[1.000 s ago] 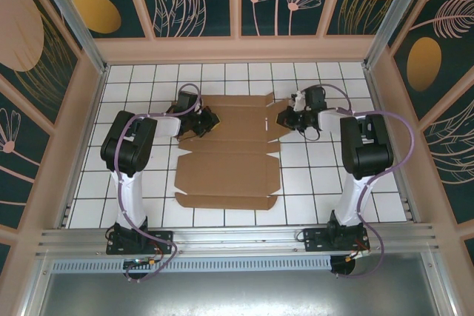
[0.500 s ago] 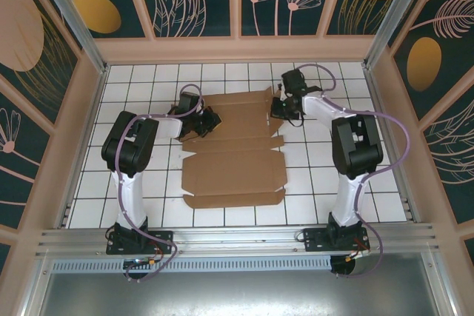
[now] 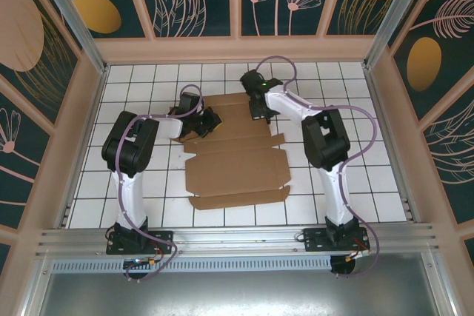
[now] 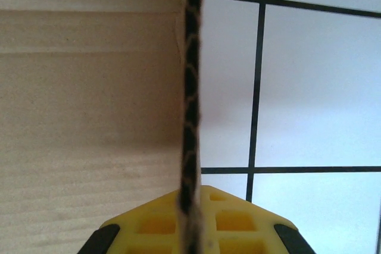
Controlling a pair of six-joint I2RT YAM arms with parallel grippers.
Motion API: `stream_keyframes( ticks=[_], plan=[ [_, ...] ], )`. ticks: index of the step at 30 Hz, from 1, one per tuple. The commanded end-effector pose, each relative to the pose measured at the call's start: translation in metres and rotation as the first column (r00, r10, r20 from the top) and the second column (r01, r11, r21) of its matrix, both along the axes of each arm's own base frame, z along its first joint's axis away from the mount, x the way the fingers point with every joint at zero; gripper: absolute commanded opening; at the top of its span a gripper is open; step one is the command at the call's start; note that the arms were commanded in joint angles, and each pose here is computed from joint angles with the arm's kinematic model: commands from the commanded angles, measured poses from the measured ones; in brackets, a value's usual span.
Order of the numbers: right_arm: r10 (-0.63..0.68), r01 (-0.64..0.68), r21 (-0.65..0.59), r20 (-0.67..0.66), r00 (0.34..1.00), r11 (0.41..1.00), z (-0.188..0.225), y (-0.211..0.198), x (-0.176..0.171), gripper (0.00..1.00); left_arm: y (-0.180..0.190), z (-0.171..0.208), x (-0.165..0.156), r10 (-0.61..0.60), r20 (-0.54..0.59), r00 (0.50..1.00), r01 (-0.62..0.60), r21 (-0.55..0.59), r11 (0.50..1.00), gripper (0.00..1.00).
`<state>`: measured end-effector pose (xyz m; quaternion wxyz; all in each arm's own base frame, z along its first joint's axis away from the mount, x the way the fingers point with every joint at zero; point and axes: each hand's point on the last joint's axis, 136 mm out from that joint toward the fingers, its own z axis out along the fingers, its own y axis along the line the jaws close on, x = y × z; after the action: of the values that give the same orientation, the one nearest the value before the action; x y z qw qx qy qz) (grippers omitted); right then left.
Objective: Fold the paper box
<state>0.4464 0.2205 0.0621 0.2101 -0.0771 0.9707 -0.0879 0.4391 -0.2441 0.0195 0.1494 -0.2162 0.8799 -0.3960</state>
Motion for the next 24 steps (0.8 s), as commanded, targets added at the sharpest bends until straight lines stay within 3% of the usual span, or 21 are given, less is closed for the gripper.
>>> stream_keyframes(
  ticks=[1, 11, 18, 24],
  plan=[
    [-0.006, 0.010, -0.145, 0.028, 1.000, 0.989, -0.002, 0.006, -0.005, 0.04, 0.004, -0.030, -0.022, 0.002, -0.106, 0.994, 0.003, 0.049, 0.999, 0.00],
    [0.051, -0.045, -0.195, 0.025, 0.998, 0.980, -0.017, 0.052, -0.009, 0.10, 0.006, -0.032, -0.021, 0.009, -0.113, 0.994, -0.003, 0.060, 0.998, 0.00],
    [0.038, -0.021, -0.269, 0.060, 0.997, 0.963, -0.004, 0.039, -0.003, 0.13, 0.009, -0.036, -0.023, 0.014, -0.126, 0.992, -0.004, 0.084, 0.996, 0.00],
    [0.040, -0.024, -0.161, 0.100, 0.994, 0.987, 0.032, 0.030, 0.001, 0.22, 0.011, -0.034, -0.021, 0.016, -0.120, 0.993, -0.005, 0.091, 0.996, 0.00]
  ],
)
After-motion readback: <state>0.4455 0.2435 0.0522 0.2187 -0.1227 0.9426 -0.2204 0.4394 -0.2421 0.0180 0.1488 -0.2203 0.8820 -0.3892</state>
